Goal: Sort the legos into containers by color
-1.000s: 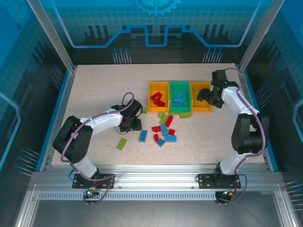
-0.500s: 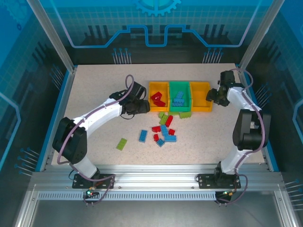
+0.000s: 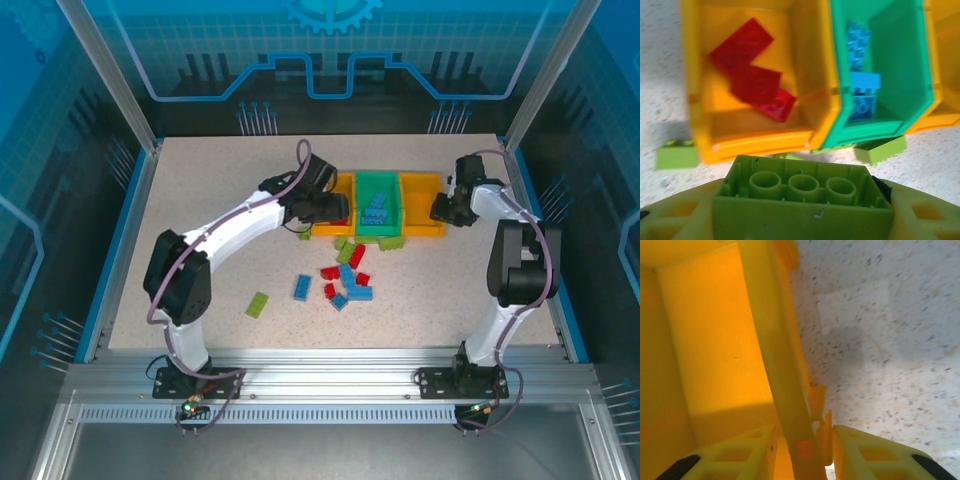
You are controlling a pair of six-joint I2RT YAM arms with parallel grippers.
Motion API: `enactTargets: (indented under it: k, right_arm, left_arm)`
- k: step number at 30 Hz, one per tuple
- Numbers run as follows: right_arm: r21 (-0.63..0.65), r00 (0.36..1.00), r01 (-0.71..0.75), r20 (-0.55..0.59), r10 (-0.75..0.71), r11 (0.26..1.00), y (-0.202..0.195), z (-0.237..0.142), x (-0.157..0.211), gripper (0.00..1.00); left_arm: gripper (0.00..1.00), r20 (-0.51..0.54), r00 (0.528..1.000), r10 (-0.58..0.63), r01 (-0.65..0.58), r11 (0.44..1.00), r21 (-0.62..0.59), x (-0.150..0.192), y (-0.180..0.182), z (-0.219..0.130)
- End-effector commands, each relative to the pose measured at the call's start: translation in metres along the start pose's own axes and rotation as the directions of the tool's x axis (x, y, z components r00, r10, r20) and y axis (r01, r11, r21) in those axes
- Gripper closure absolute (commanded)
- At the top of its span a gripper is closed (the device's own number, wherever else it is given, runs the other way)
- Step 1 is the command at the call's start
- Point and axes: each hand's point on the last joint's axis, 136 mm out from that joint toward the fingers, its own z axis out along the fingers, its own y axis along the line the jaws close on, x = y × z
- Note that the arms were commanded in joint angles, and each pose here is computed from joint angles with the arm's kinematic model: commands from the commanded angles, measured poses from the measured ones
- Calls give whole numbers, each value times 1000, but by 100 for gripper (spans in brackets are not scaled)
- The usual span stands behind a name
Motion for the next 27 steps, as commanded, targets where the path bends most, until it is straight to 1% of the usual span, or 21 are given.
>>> enactTargets:
  k: [1,5,9,13,14,16,18,22,27]
  right_arm:
    - [-68,999,34,12,-33,997,30,-7,6,66]
    - [-80,999,49,6,-49,996,47,-6,14,67]
    - [-109,999,49,4,-49,993,61,-8,21,64]
    - [-121,999,37,5,-37,992,66,-14,22,55]
    - [-117,1000,30,6,-30,993,65,-16,22,47]
    - [-113,1000,12,9,-11,994,60,-21,22,36]
    - [-110,1000,-8,17,10,994,54,-26,23,29]
    - [-105,997,-55,39,59,993,37,-39,27,26]
    - [-97,998,-48,32,52,994,30,-51,42,24]
  left_arm:
    - [49,17,999,42,-43,996,82,-14,-33,4]
    - [49,28,998,52,-55,992,117,-22,-54,18]
    - [49,31,999,42,-46,986,163,-29,-70,34]
    - [49,21,999,35,-39,974,224,-34,-92,50]
    - [49,19,999,34,-38,971,238,-35,-98,54]
    - [49,9,1000,26,-28,964,265,-36,-108,64]
    - [49,1,1000,10,-10,955,296,-38,-118,73]
    - [49,-20,999,-33,38,936,349,-41,-134,92]
    - [48,-61,996,-71,89,923,376,-39,-141,113]
